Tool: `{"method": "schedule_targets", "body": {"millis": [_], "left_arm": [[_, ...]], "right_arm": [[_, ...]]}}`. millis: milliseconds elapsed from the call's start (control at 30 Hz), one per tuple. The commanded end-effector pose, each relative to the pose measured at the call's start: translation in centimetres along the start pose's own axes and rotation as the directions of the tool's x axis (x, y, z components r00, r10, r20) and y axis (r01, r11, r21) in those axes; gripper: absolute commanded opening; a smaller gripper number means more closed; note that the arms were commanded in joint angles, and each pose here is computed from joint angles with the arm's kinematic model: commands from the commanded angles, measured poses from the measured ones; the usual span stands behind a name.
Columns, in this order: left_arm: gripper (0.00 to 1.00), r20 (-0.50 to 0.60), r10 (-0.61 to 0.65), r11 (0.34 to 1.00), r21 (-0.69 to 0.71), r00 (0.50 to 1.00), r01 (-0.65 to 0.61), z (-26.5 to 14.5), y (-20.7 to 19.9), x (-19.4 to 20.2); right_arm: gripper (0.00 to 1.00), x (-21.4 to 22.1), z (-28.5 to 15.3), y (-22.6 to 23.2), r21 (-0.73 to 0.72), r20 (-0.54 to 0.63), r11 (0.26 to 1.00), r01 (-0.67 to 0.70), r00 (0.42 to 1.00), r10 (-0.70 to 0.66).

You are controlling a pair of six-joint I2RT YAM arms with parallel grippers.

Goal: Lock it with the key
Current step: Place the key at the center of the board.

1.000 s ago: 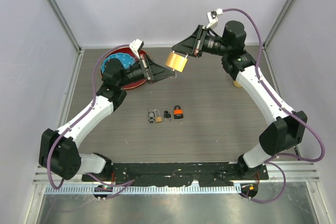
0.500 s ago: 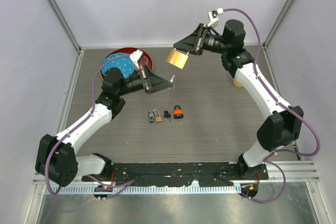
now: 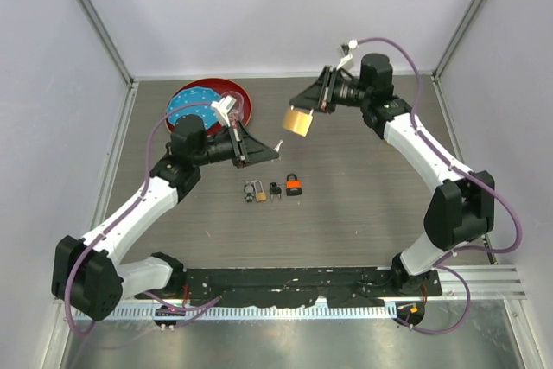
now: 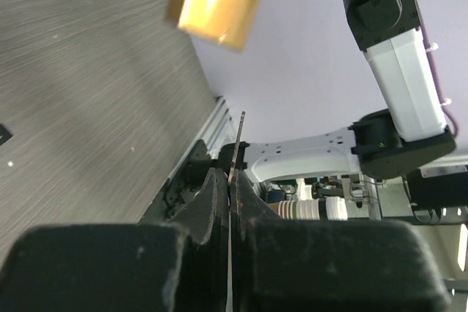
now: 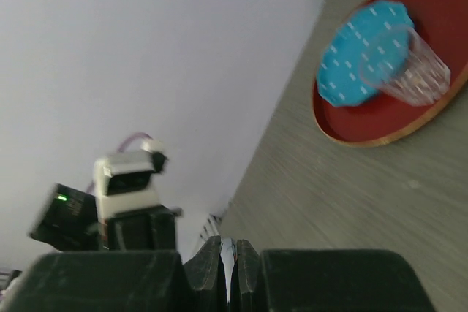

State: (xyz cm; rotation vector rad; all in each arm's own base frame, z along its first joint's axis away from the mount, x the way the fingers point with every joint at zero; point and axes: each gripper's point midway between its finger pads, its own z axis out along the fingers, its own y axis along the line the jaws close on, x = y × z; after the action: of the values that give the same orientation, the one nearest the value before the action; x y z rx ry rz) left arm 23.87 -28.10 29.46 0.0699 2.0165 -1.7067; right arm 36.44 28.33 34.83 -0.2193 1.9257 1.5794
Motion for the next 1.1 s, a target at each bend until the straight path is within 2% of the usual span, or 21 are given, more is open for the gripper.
{"method": "schedule_targets", "body": {"millis": [0,200,233,433,500,800,1000,1067], "left_arm": [[0.00,-0.005,-0.010,0.995,-0.103,1.000,0.009,0.3,2.1,-0.3],[0.00,-0.009,-0.111,0.976,-0.190,0.994,0.108,1.9,5.4,-0.4],[0.00,-0.008,-0.147,0.969,-0.203,0.989,0.142,2.3,5.8,-0.3],[0.00,-0.070,-0.279,0.921,-0.302,0.958,0.246,6.3,9.0,2.7],[0.00,-0.092,-0.349,0.889,-0.346,0.932,0.299,7.4,10.8,3.8],[0.00,-0.109,-0.403,0.855,-0.400,0.909,0.331,10.3,13.3,4.6],[0.00,-0.130,-0.414,0.845,-0.423,0.901,0.327,10.9,14.7,5.2],[0.00,-0.133,-0.413,0.843,-0.431,0.901,0.323,11.0,15.2,5.3]], "right_arm": [[0.02,4.6,-1.4,-4.5,0.113,-0.113,0.989,0.091,0.990,-0.078],[0.02,12.0,-3.5,-12.2,0.284,-0.326,0.956,0.066,0.945,0.032],[0.02,12.9,-3.9,-13.1,0.294,-0.361,0.950,0.102,0.933,0.012],[0.02,17.2,-5.2,-18.8,0.409,-0.457,0.907,0.096,0.882,0.113],[0.02,17.3,-4.8,-19.9,0.418,-0.449,0.903,0.097,0.886,0.113],[0.02,18.1,-3.6,-23.4,0.463,-0.433,0.885,0.053,0.884,0.174],[0.12,18.6,-3.9,-25.0,0.511,-0.434,0.857,0.062,0.880,0.195],[0.21,18.5,-4.2,-25.4,0.540,-0.432,0.839,0.069,0.878,0.206]]}}
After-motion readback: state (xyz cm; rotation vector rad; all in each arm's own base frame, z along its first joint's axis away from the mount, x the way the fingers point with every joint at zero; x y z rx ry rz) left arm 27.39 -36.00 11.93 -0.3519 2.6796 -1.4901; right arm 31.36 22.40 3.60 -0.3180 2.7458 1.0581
